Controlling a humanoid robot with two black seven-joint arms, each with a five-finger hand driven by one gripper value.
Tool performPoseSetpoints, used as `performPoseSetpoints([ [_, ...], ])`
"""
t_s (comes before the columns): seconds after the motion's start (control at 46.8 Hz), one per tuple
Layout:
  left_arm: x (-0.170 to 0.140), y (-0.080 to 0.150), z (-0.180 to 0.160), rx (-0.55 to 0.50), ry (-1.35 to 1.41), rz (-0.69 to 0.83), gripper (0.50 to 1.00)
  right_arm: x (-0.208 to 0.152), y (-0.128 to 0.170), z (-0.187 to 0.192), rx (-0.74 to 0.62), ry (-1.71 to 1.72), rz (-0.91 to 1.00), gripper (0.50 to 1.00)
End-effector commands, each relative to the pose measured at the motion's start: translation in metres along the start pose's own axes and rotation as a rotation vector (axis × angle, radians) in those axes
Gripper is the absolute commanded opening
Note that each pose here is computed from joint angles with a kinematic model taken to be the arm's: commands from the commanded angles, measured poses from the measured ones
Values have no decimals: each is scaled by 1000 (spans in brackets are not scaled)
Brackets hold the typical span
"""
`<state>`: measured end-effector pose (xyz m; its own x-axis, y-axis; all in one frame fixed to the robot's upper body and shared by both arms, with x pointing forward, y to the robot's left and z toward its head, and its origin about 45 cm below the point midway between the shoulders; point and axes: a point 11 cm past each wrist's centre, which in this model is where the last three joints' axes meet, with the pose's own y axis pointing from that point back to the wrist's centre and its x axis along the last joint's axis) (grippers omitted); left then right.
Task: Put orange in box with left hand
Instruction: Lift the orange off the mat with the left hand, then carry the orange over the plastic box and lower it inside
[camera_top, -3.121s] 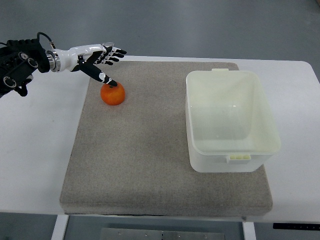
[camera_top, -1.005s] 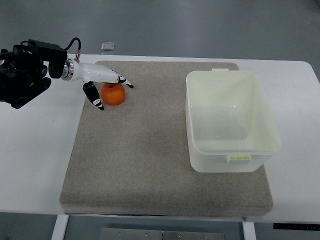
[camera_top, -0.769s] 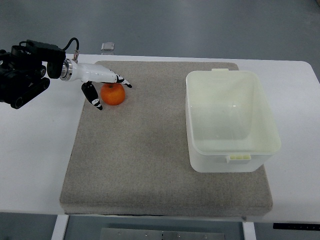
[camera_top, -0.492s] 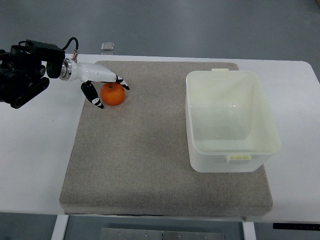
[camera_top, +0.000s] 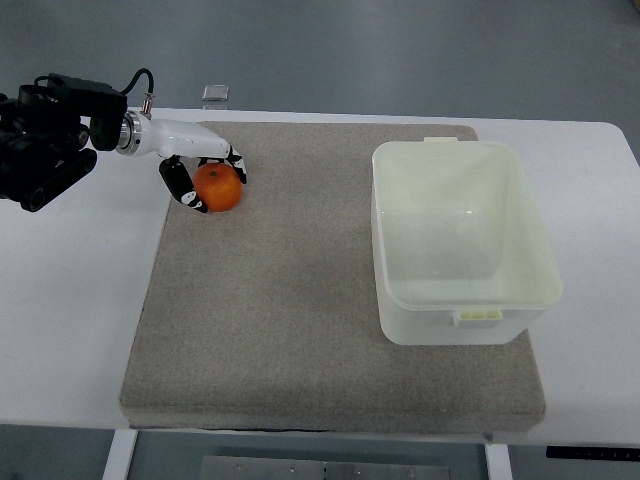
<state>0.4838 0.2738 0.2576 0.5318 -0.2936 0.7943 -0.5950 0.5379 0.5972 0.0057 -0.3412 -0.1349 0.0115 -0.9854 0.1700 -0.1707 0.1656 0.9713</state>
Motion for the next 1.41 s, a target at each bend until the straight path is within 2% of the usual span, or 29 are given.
performPoseSetpoints([
  [0.0, 11, 6, -6, 21, 3, 29, 500, 0, 0, 0, 0, 0, 0, 926],
  [0.15, 37, 23, -29, 102, 27, 101, 500, 0, 0, 0, 0, 0, 0, 926],
  [0.427, 50, 22, -27, 103, 42, 139, 500, 0, 0, 0, 0, 0, 0, 926],
  [0.663, 94, 34, -20, 90, 2, 292, 500, 0, 0, 0, 0, 0, 0, 926],
  [0.812, 106, 36, -15, 79, -8, 318, 500, 0, 0, 0, 0, 0, 0, 926],
  [1.197, 127, 19, 56, -141, -58, 299, 500, 0, 0, 0, 0, 0, 0, 926],
  [1.389, 145, 18, 110, -298, -79, 317, 500, 0, 0, 0, 0, 0, 0, 926],
])
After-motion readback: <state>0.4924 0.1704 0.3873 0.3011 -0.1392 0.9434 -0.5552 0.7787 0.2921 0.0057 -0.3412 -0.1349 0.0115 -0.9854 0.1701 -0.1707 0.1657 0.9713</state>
